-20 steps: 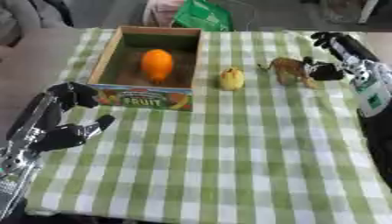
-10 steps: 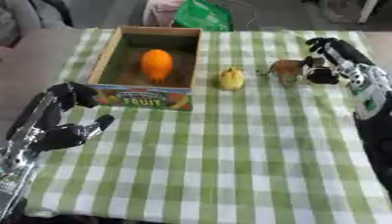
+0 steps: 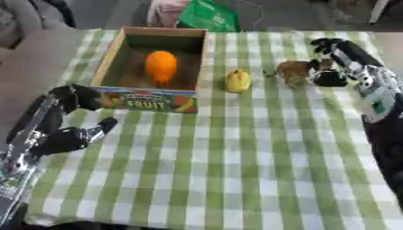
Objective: Pick up objects on the table and place them in the box.
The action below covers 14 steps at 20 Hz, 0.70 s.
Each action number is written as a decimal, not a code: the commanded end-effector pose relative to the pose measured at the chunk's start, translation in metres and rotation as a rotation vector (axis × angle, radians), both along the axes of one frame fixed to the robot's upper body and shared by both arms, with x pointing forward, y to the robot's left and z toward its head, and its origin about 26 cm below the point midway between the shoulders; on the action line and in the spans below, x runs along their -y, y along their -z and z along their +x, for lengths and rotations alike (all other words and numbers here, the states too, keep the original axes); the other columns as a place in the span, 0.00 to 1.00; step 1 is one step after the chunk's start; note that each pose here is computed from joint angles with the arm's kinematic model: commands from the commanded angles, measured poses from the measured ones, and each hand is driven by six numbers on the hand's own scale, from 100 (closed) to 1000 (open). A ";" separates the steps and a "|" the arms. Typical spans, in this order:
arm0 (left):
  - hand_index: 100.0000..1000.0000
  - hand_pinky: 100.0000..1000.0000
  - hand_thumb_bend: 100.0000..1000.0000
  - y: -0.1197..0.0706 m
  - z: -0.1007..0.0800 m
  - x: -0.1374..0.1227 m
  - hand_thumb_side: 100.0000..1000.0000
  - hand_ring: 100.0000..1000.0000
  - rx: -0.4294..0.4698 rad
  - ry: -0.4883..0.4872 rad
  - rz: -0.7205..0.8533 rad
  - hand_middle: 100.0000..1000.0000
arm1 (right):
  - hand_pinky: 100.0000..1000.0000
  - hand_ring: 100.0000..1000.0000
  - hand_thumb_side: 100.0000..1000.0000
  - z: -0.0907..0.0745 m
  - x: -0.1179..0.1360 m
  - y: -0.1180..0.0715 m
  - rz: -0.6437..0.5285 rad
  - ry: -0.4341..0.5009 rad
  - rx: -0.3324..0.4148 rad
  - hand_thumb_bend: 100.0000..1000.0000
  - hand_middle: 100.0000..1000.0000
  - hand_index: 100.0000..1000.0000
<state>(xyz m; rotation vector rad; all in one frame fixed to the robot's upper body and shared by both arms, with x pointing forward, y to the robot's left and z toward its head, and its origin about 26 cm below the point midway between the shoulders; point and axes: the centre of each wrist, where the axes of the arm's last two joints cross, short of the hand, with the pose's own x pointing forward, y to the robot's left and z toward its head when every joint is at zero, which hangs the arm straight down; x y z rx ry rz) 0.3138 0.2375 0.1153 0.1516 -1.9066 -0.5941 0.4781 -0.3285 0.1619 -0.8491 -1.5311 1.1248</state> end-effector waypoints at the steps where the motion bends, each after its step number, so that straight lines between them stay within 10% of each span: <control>1: 0.61 0.64 0.51 -0.008 0.000 -0.006 0.08 0.57 0.026 -0.011 0.019 0.42 | 0.80 0.85 0.03 -0.001 0.005 -0.027 -0.002 -0.019 0.072 0.00 0.77 0.93; 14: 0.61 0.64 0.51 -0.007 -0.001 -0.007 0.08 0.57 0.024 -0.013 0.018 0.42 | 0.80 0.85 0.06 -0.004 0.008 -0.034 -0.026 -0.094 0.030 0.00 0.77 0.93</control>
